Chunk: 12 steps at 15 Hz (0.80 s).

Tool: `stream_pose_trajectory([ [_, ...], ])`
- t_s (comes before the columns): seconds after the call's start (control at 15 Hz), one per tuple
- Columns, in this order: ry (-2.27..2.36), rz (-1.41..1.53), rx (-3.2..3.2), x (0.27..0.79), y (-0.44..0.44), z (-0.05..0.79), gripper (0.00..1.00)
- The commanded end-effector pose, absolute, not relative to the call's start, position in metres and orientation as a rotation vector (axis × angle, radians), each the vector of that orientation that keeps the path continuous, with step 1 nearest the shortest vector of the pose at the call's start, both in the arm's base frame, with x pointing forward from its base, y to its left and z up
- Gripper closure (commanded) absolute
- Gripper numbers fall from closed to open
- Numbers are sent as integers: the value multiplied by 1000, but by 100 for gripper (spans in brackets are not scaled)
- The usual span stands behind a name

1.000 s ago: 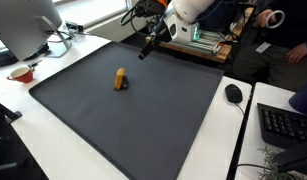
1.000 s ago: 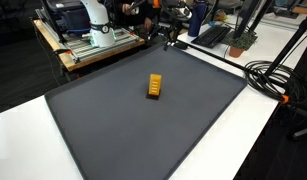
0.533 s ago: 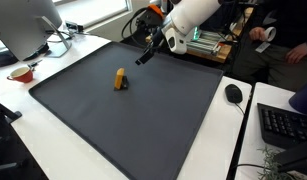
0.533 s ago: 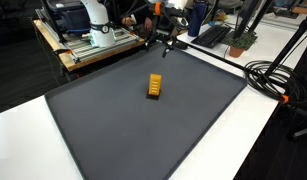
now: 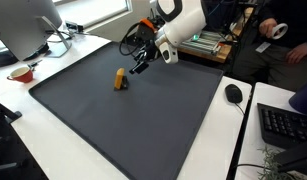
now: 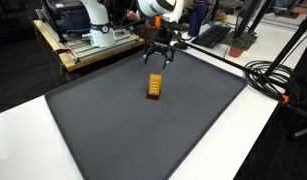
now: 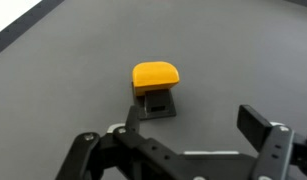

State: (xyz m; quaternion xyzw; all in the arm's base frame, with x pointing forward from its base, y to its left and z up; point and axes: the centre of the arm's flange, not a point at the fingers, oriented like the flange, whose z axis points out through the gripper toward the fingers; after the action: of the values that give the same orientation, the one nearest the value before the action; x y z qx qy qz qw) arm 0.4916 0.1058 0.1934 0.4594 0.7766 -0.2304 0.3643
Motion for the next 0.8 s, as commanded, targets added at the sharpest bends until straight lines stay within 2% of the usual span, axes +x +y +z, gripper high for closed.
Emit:
stream_pose_trajectory([
  [0.0,1974,-582,1173,496,104,185,0],
  [0.73,1927,-563,1109,527,85,160,0],
])
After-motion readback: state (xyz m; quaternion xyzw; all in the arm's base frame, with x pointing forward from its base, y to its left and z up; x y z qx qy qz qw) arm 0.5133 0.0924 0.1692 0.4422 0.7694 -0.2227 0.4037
